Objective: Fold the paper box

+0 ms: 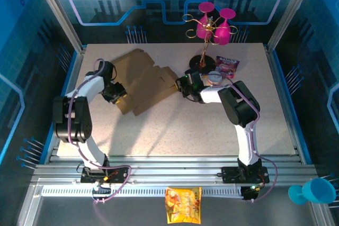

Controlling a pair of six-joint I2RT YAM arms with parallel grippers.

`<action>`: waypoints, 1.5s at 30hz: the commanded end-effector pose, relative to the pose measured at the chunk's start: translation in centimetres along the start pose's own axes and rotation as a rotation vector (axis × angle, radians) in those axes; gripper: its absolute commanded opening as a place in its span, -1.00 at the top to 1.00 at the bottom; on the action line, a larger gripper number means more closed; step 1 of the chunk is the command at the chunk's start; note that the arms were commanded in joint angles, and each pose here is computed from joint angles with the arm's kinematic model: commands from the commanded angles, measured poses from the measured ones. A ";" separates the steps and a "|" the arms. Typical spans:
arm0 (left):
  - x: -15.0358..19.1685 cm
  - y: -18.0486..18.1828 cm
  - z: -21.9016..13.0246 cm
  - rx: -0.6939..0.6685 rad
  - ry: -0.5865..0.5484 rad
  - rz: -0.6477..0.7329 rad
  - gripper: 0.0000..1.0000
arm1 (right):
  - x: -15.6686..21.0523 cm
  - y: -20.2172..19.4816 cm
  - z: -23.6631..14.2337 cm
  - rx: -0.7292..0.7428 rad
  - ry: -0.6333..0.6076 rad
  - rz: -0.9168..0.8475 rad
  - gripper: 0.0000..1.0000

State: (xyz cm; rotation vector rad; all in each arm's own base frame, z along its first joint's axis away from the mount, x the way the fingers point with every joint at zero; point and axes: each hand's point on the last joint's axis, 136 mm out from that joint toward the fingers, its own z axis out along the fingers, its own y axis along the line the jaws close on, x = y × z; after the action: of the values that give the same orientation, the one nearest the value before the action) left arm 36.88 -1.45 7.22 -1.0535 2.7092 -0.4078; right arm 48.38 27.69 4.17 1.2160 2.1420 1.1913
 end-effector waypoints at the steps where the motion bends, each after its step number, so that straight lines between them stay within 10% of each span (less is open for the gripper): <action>1: 1.3 -1.6 -3.5 0.117 0.007 -0.144 0.18 | 0.4 4.0 -2.5 -0.087 -0.034 0.051 1.00; 14: 6.7 -1.6 -5.8 0.440 -0.074 -0.760 -0.80 | 3.1 6.6 -6.9 -0.019 -0.002 0.211 1.00; 25: 7.3 0.7 -2.8 0.450 -0.072 -0.918 -0.83 | 3.1 5.9 -8.6 0.059 0.026 0.260 1.00; 32: 4.3 1.1 -1.6 0.484 -0.170 -0.942 -0.41 | 3.0 5.4 -10.0 0.117 0.043 0.277 1.00; 34: 3.3 0.7 -2.0 0.492 -0.196 -0.935 -0.01 | 3.2 5.3 -10.3 0.133 0.053 0.277 1.00; 36: 2.5 0.0 -2.6 0.510 -0.207 -0.935 0.79 | 3.3 5.5 -10.6 0.136 0.062 0.267 1.00; 38: 2.5 -0.7 -3.4 0.514 -0.183 -0.956 1.00 | 3.2 6.3 -11.1 0.128 0.076 0.196 1.00; 42: 3.3 -1.0 -7.3 0.467 -0.159 -1.006 1.00 | 1.5 9.9 -14.8 0.083 0.055 -0.114 0.01; 45: 3.4 -1.4 -11.1 0.449 -0.171 -1.014 1.00 | 0.6 14.0 -19.8 -0.025 -0.055 -0.471 -0.14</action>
State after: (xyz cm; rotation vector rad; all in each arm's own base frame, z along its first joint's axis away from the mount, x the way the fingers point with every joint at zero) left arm 34.19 -3.20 14.87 -2.0156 1.6193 -1.0054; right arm 42.72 24.65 18.40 1.1571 2.2796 1.0956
